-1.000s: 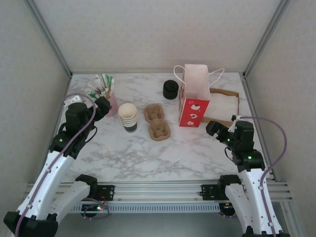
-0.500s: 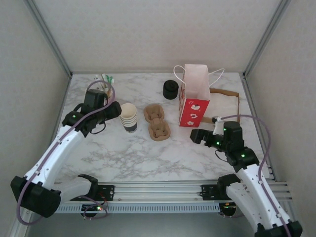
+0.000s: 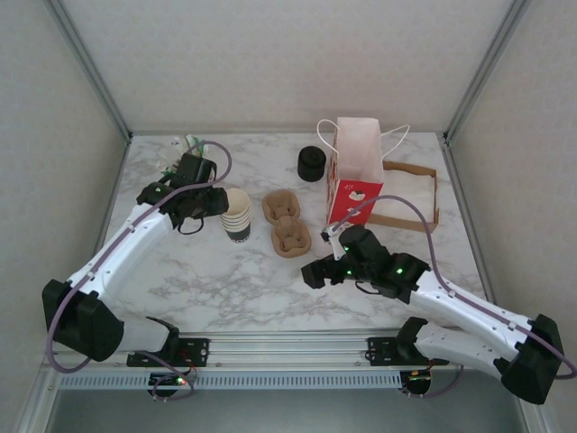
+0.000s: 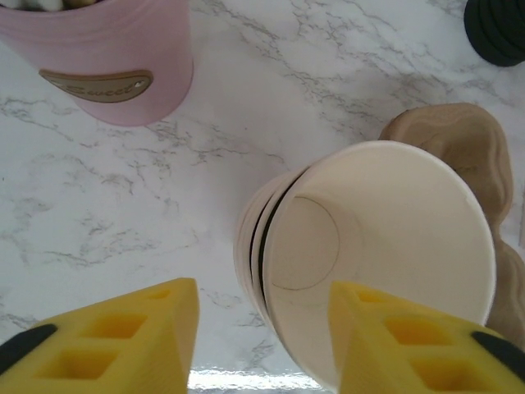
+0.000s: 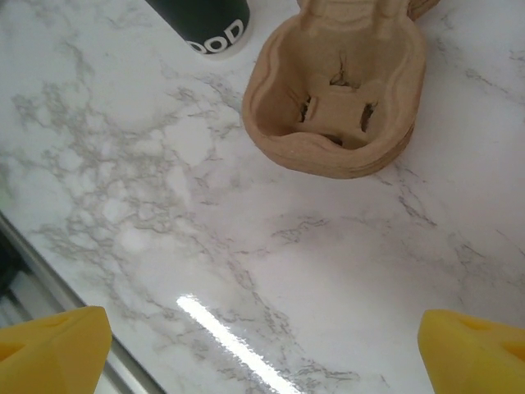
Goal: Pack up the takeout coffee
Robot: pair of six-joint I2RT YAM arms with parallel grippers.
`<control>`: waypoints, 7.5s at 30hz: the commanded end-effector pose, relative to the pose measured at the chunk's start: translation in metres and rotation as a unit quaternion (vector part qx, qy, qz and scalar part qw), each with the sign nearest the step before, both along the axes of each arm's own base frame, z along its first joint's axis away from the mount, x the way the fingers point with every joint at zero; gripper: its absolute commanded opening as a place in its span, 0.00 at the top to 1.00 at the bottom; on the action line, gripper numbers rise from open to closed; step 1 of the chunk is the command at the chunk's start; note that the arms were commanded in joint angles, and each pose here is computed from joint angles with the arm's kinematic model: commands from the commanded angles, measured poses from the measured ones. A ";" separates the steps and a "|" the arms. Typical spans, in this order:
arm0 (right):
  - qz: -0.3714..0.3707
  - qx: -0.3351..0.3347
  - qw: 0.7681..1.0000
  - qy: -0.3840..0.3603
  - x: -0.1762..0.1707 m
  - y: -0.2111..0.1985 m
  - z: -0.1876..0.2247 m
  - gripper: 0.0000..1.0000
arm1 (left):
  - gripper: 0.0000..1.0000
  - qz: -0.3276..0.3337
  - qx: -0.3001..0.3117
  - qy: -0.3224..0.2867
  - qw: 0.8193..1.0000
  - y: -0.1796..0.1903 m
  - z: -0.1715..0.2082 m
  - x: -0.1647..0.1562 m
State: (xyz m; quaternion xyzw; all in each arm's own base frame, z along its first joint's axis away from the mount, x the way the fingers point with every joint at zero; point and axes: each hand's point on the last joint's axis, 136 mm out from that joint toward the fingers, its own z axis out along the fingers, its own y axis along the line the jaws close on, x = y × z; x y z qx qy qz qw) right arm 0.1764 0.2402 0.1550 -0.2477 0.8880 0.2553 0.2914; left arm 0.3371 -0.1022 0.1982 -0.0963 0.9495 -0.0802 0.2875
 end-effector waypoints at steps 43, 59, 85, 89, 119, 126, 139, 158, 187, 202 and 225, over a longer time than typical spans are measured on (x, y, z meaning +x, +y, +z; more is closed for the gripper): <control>-0.063 -0.041 0.996 -0.046 0.025 -0.006 0.013 0.01 | 1.00 -0.033 0.003 -0.066 0.997 -0.010 0.087 0.000; -0.124 -0.074 0.988 -0.057 0.036 -0.028 0.012 0.01 | 1.00 -0.126 -0.038 -0.021 0.991 -0.048 0.069 -0.069; -0.121 -0.101 0.987 -0.036 0.046 -0.013 0.014 0.01 | 1.00 -0.151 -0.042 0.067 0.985 -0.092 -0.067 -0.103; -0.120 -0.103 0.987 -0.030 0.047 -0.008 0.013 0.01 | 1.00 -0.148 -0.024 0.072 0.986 -0.093 -0.078 -0.104; -0.149 -0.151 0.977 0.012 0.081 0.023 0.016 0.01 | 0.35 -0.156 -0.037 0.011 0.987 -0.109 -0.046 -0.093; -0.192 -0.136 0.972 0.014 0.119 0.046 0.038 0.01 | 0.02 -0.119 -0.058 -0.098 0.986 -0.096 0.008 -0.073; -0.265 -0.157 0.951 -0.017 0.235 0.090 0.052 0.01 | 0.00 -0.029 -0.100 -0.215 0.971 -0.065 0.042 -0.059; -0.279 -0.149 0.948 -0.035 0.369 0.060 -0.010 0.01 | 0.00 -0.006 -0.125 -0.248 0.961 -0.046 0.044 -0.072; -0.314 -0.143 0.938 0.003 0.404 0.008 -0.046 0.05 | 0.00 -0.020 -0.122 -0.231 0.965 -0.059 0.035 -0.062; -0.308 -0.140 0.941 0.016 0.401 0.011 -0.055 0.14 | 0.00 -0.023 -0.121 -0.229 0.966 -0.062 0.035 -0.060; -0.319 -0.131 0.938 0.012 0.400 0.002 -0.038 0.12 | 0.00 -0.030 -0.121 -0.224 0.967 -0.068 0.032 -0.055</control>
